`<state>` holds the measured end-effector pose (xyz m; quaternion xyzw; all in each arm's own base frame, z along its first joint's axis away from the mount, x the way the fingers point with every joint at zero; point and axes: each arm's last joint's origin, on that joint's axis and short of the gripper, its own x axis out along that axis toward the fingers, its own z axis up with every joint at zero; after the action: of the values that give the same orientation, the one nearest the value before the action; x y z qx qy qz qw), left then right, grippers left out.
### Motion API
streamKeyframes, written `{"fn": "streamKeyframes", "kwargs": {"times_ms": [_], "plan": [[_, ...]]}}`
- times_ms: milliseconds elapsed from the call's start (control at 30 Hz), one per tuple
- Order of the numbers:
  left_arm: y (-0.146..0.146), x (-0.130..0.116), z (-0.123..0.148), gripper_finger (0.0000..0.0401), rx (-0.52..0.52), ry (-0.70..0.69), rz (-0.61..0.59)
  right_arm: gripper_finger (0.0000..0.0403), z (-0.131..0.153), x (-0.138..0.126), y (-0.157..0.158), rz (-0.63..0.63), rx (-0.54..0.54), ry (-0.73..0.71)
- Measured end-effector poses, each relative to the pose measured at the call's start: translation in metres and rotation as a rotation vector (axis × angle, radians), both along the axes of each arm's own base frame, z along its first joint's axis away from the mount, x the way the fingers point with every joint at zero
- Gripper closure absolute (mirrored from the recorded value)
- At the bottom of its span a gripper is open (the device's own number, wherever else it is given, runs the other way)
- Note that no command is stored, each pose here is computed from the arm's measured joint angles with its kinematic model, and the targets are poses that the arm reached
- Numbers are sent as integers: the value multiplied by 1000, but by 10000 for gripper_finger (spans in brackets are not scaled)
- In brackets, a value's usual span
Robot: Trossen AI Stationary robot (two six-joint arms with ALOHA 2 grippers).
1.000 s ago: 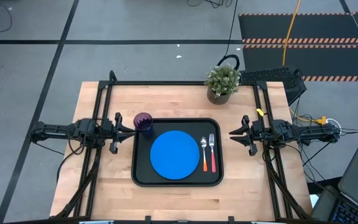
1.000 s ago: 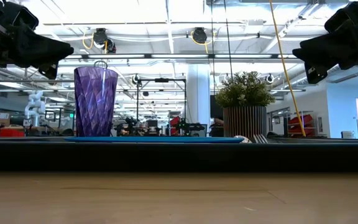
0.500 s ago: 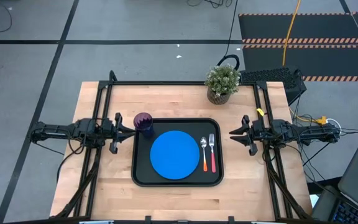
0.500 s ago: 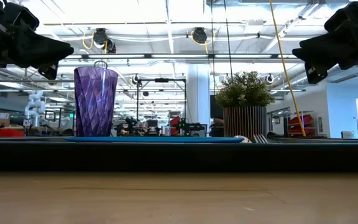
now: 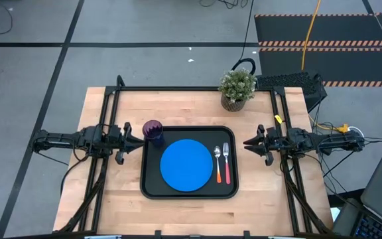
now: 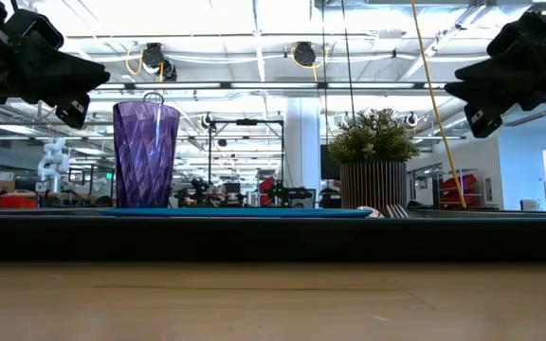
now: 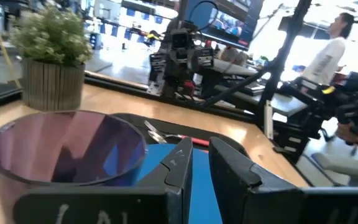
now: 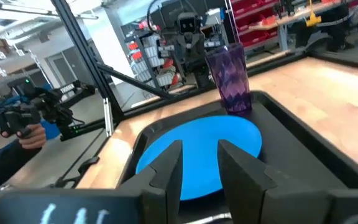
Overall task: Pick and place plate/cup/fork/spoon on tray
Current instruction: Adjust the black serving tray
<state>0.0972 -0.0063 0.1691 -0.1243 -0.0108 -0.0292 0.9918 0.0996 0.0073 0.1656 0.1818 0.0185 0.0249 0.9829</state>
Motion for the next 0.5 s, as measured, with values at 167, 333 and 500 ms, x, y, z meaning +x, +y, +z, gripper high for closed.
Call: {"fn": "streamKeyframes", "kwargs": {"times_ms": [167, 333, 500], "plan": [[-2, 0, 0, 345, -22, 4, -41, 309, -4, 3, 0, 0, 7, 46], [-6, -1, 0, 345, -32, 5, -84, 309, -6, 5, 0, 0, 8, 73], [-11, 0, -2, 345, -81, 39, -139, 309, -6, 5, 1, 17, 13, 80]]}}
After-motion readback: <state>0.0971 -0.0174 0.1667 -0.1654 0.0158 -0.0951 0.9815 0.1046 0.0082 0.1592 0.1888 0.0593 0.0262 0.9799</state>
